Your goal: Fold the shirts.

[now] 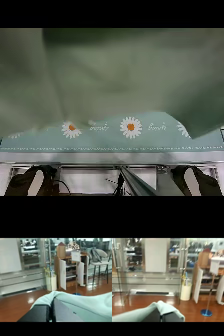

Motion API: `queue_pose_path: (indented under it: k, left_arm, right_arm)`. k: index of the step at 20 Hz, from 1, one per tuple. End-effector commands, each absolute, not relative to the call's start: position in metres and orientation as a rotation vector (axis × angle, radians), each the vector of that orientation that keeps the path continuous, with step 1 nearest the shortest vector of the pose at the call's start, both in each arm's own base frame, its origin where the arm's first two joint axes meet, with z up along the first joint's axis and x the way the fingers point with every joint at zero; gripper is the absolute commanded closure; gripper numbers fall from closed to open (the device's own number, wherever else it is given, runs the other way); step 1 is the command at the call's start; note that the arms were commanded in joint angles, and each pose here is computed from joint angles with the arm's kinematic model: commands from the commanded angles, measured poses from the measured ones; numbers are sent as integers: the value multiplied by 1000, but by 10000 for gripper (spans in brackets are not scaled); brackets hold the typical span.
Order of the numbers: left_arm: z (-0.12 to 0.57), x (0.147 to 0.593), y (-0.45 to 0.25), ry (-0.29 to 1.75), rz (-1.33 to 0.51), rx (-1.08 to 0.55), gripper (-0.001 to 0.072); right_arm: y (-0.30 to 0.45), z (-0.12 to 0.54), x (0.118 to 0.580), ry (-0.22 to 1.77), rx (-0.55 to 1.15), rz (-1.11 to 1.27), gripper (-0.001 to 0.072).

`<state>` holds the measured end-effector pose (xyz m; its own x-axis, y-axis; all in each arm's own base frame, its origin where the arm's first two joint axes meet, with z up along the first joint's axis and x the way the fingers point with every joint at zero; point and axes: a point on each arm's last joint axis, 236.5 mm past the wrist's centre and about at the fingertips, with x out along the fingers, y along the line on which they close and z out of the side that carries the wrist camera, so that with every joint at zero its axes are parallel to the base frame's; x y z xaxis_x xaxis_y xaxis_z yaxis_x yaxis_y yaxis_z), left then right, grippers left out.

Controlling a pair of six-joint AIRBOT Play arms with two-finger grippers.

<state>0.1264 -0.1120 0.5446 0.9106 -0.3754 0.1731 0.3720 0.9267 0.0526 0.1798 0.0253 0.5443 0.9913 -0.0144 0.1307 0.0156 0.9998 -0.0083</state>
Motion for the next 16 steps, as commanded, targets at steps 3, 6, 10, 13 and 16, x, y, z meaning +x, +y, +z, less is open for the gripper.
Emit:
queue_pose_path:
  k: [3,6,10,13,16]
  left_arm:
    - [495,97,-110,15,-331,-16,686]
    - [469,111,-85,137,-231,-21,687]
    - [391,154,-72,533,-256,-65,687]
    - [333,201,-60,759,-287,-115,687]
    - [276,267,-47,870,-291,-203,686]
  right_arm:
    - [19,505,152,65,-46,-93,688]
    - [-12,460,155,273,-44,-164,689]
    - [-26,373,193,645,-31,-103,689]
    - [-37,294,240,917,-62,-99,689]
    - [-42,217,304,1097,-68,-69,689]
